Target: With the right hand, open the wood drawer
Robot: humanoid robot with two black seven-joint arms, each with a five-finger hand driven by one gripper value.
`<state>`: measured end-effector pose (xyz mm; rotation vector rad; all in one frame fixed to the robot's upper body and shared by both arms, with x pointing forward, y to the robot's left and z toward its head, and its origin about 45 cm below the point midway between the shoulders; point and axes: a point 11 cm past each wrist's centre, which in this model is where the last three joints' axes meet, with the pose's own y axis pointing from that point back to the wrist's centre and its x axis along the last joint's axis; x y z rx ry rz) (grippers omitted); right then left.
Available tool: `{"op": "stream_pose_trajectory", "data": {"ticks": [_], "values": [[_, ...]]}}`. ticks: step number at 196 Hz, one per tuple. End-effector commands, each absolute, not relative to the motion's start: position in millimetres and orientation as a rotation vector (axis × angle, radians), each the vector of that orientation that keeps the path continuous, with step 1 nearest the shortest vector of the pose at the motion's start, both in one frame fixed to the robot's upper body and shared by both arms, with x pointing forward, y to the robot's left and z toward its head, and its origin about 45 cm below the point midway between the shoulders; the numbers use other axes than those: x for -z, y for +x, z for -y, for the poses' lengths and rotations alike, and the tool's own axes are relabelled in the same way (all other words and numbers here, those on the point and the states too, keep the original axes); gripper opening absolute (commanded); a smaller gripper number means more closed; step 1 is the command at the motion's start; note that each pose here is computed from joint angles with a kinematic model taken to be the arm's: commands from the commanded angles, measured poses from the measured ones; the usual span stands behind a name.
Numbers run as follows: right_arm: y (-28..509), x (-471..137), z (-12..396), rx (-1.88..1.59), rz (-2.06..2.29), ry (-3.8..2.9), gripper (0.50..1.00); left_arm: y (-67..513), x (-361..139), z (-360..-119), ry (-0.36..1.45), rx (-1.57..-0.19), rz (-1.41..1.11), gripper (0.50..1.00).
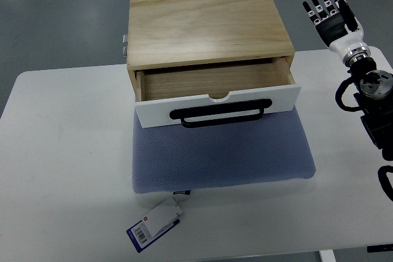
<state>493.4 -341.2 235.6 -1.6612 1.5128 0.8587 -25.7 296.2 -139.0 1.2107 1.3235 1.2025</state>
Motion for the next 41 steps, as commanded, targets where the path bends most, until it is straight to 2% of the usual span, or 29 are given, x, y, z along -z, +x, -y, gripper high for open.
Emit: {"op": "stream_pose_trajectory", "data": {"ticks": [1, 41], "values": [[493.7, -234.2, 340.9, -0.865, -1.528, -1.661, 0.946, -25.7, 139.0, -296.6, 1.211, -1.203, -1.323, 1.000], [494.2, -233.6, 343.9, -0.864, -1.554, -1.639, 0.946, -25.6, 139.0, -296.3, 1.209, -1.201, -1.324, 1.000]]}}
